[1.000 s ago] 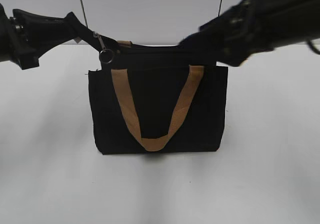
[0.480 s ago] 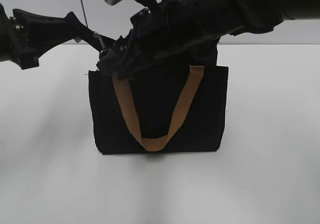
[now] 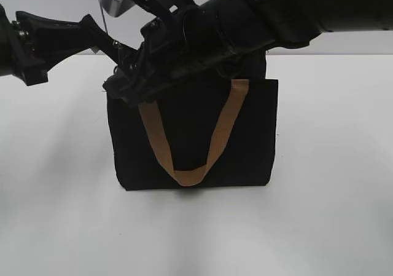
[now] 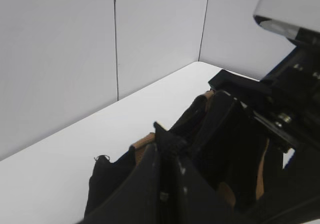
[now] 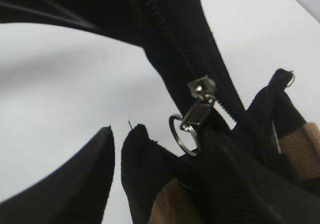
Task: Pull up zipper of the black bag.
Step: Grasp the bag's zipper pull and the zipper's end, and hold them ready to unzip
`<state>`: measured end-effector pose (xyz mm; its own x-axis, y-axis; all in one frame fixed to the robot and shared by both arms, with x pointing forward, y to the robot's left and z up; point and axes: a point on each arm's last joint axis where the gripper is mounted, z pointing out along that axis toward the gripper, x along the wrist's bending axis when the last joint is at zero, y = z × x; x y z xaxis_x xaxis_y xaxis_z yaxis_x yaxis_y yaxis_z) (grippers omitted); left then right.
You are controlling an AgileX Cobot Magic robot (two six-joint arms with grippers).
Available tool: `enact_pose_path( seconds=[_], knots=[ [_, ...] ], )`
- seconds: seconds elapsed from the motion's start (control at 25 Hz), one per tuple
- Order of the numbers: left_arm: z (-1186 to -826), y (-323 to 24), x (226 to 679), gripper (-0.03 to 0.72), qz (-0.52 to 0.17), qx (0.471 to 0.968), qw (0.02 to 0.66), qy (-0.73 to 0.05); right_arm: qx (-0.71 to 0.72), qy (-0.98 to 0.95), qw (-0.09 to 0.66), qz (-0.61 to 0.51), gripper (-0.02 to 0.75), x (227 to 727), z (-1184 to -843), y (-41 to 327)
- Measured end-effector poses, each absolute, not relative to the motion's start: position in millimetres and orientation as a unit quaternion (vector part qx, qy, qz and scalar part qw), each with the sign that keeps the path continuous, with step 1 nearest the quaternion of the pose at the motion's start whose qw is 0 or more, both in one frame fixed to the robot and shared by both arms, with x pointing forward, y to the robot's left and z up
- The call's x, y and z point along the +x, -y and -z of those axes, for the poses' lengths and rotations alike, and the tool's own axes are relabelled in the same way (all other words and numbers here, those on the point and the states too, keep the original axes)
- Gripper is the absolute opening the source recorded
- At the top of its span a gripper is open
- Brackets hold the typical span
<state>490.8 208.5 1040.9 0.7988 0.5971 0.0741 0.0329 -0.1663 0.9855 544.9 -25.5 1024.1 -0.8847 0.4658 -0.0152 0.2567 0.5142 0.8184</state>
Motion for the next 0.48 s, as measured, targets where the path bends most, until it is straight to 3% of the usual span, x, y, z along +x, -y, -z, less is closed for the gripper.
enact_pose_path(
  seconds=[0.16,0.48],
  knots=[
    [-1040.9,-208.5,490.8,0.015,-0.232,0.728,0.608,-0.216,0.210,-0.862,0.119,-0.446,0.423,545.1,-1023.9,25.1],
    [-1040.9,-208.5,490.8,0.015,-0.232,0.728,0.608,-0.216,0.207,-0.865,0.097,-0.446,0.251,541.7,-1023.6,23.9]
  ],
)
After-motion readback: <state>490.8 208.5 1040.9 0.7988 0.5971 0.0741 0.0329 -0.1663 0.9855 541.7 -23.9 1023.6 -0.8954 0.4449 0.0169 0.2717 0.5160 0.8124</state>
